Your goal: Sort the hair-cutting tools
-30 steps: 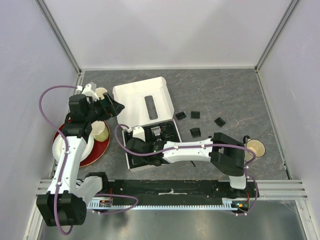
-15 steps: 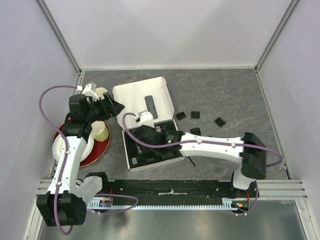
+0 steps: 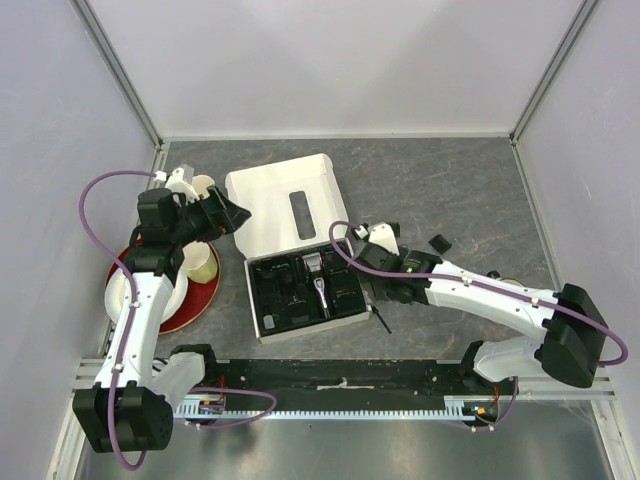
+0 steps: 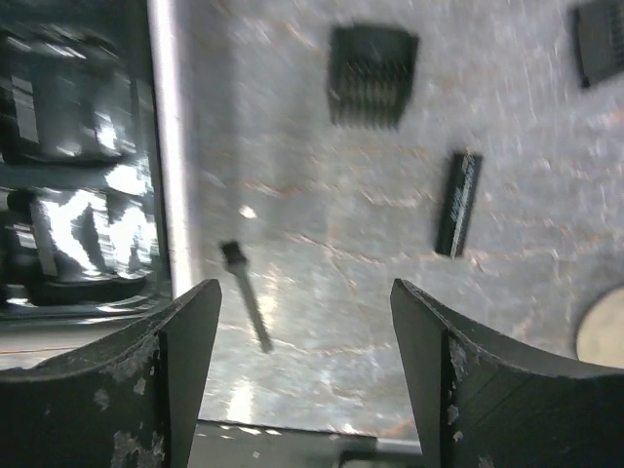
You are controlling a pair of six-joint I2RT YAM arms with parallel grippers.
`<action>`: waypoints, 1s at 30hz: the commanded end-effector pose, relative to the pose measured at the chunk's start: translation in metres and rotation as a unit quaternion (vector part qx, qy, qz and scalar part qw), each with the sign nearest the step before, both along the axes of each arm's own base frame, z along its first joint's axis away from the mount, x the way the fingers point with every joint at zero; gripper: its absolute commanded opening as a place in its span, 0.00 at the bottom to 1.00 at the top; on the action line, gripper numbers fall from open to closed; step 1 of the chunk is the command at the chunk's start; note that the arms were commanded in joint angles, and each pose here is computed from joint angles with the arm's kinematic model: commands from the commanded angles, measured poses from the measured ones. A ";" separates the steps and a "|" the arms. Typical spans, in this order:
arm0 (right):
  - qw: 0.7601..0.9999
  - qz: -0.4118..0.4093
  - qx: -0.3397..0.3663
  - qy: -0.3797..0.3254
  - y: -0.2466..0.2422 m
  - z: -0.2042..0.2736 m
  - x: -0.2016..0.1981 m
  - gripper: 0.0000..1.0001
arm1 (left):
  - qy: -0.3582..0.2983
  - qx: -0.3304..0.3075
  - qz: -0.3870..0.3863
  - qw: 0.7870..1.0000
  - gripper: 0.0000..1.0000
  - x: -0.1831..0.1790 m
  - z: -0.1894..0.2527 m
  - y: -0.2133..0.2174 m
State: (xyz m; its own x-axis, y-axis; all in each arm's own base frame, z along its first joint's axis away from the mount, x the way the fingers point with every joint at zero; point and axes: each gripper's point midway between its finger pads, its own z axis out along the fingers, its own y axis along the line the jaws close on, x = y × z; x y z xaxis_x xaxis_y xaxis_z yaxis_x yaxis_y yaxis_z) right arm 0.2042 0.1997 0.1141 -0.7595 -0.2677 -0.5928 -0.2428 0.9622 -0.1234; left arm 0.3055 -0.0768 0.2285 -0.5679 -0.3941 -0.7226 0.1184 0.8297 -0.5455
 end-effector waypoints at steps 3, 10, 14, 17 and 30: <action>0.999 -0.011 -0.034 0.040 -0.028 -0.023 -0.016 0.75 | -0.015 -0.001 -0.015 1.000 0.91 0.005 0.005 -0.003; 0.993 0.059 -0.003 0.099 -0.015 -0.048 -0.037 0.66 | -0.010 0.007 -0.008 1.000 0.91 0.005 0.002 0.000; 0.989 0.067 -0.002 0.134 -0.013 -0.067 -0.047 0.50 | -0.009 0.007 -0.007 1.000 0.91 0.006 0.001 0.001; 0.987 0.061 -0.007 0.149 -0.011 -0.077 -0.047 0.44 | -0.004 0.007 -0.008 1.000 0.91 0.007 -0.001 0.000; 0.983 0.051 0.005 0.179 0.000 -0.099 -0.049 0.41 | -0.001 0.003 -0.013 1.000 0.91 0.007 -0.002 -0.001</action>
